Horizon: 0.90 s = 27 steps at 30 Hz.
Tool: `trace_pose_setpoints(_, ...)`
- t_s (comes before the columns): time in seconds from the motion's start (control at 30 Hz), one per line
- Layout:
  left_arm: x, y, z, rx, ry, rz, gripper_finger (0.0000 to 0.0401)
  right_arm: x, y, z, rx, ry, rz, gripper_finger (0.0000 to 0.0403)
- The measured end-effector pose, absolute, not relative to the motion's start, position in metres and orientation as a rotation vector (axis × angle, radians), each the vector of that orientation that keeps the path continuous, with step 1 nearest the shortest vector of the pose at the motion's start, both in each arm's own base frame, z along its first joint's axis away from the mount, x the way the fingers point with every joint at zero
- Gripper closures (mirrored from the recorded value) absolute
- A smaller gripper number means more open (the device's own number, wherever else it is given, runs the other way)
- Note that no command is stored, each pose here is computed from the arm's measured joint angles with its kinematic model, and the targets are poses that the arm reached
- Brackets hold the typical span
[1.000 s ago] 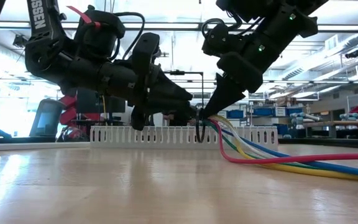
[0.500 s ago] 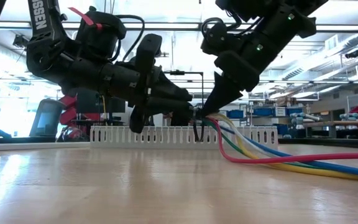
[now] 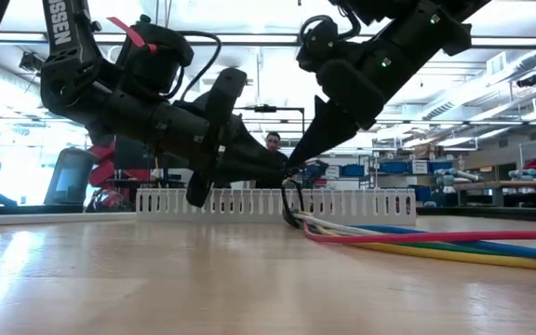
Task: Ziptie cables
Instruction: Wrap the cables together using the left black zip tie
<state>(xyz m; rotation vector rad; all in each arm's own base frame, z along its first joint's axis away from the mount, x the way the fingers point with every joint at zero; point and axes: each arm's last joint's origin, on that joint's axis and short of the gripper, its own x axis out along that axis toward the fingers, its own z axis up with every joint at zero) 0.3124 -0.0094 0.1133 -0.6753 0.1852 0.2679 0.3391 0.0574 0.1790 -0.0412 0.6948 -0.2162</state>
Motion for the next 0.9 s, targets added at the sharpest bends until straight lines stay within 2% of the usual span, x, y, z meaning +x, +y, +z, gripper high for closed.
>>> trace_pose_setpoints(0.27, 0.312, -0.013, 0.113, -0.698, 0.203, 0.235, 0.0316, 0.336, 0.063, 0.177, -0.039, 0.725, -0.207, 0.0402)
trace_pose_setpoints(0.7, 0.312, -0.016, 0.111, -0.697, 0.233, 0.213, 0.0316, 0.332, 0.055, 0.172, 0.157, 0.768, -0.321, 0.0402)
trace_pose_setpoints(0.9, 0.311, -0.023, 0.109, -0.658, 0.253, 0.218, 0.0320, 0.334, 0.048, 0.171, 0.320, 0.780, -0.302, 0.0371)
